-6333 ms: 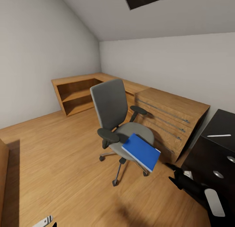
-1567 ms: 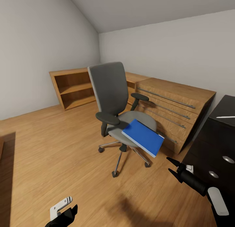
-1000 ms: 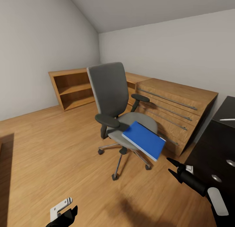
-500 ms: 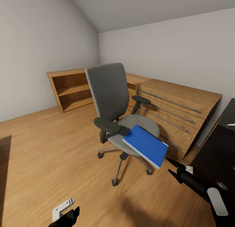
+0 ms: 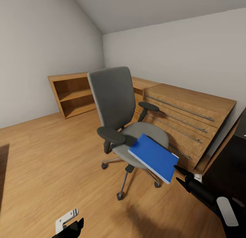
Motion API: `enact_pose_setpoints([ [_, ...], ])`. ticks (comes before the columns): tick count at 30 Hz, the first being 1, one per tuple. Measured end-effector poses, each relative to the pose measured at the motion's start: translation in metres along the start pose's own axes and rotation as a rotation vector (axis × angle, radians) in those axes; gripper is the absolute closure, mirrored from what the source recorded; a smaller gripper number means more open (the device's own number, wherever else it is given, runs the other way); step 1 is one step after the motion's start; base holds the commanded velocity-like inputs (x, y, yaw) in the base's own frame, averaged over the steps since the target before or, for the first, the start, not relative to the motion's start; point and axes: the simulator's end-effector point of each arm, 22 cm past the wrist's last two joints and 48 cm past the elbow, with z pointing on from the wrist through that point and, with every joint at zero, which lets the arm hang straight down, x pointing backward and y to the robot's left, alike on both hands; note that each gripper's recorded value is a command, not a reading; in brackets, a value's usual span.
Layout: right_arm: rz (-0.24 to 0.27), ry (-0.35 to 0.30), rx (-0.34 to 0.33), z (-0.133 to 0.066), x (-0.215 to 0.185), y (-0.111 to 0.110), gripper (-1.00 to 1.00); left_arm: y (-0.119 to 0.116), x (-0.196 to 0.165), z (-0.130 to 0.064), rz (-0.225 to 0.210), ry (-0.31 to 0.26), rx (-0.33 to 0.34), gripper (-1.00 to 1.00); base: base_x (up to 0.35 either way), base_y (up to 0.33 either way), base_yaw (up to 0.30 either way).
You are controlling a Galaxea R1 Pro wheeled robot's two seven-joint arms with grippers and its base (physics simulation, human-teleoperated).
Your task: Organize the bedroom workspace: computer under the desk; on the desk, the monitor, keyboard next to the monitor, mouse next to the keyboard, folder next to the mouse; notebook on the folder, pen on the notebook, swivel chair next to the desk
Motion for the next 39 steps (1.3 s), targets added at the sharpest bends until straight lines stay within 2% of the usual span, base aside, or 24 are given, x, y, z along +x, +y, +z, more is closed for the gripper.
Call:
enact_pose_setpoints([
  [39, -0.005, 0.004, 0.006, 0.0004, 0.001, -0.0014, -1.0, 0.0009, 0.0006, 0.0001, 0.001, 0.002, -0.004, -1.0, 0.023, 0.031, 0.0],
])
